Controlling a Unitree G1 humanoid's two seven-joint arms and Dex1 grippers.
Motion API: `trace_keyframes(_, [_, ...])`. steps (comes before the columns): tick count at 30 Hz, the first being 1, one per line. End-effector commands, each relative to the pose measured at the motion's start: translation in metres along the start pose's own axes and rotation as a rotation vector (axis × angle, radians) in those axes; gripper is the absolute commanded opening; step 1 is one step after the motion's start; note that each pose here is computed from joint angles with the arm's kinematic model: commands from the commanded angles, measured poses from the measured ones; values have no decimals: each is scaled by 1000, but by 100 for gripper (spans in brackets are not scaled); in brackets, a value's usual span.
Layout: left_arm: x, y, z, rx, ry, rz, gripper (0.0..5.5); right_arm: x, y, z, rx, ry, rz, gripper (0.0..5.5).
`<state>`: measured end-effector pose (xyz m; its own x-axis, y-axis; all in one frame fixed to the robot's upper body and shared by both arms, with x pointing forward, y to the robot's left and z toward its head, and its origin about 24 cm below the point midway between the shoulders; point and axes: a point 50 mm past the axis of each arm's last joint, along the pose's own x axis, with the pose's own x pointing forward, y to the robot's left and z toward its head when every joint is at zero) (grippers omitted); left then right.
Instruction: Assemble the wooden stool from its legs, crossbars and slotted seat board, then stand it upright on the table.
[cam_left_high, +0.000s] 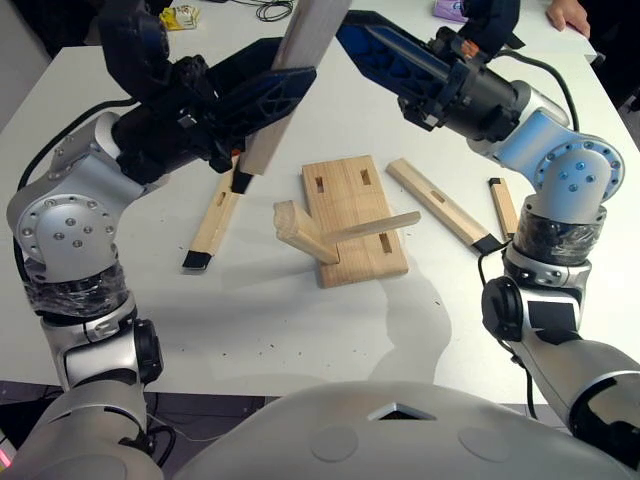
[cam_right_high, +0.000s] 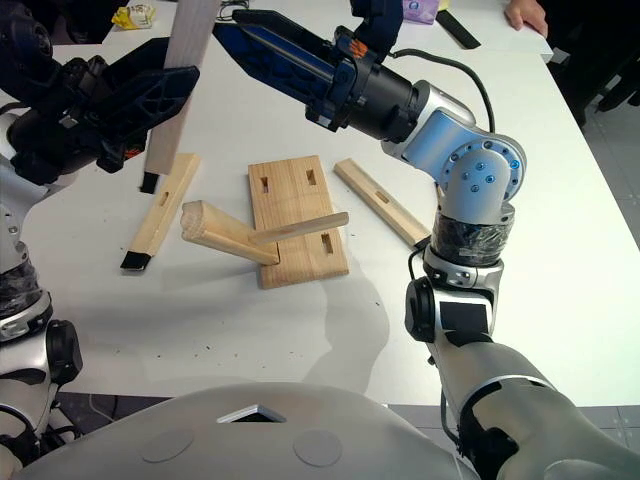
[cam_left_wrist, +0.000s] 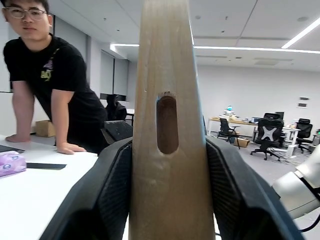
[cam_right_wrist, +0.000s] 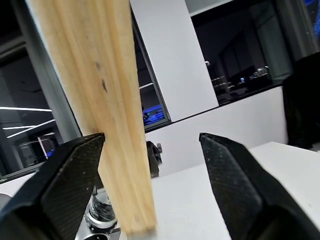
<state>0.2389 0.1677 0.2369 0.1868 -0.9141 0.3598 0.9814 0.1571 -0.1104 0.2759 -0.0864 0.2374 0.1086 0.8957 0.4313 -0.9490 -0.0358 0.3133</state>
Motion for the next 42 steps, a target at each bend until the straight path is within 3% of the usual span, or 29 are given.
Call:
trace_keyframes(1, [7,-5,-5,-38,40,-61,202,21,19,4,-46,1,123,350])
trace_keyframes(11, [6,-1,-2,-3,55,-48,202,14,24,0,-56,52,133,350])
trace_keyframes(17, [3,3,-2,179,228,-48,202,13,23,10,-165,128,75,350])
trace_keyframes(24, [2,7,-9,329,390,-91,202,22,20,-6,-348,362,53,350])
trace_keyframes(30, [7,9,-6,367,420,-120,202,15,16,-24,-387,499,84,350])
trace_keyframes(42, [4,10,-18,387,497,-147,202,21,15,-20,-414,499,75,350])
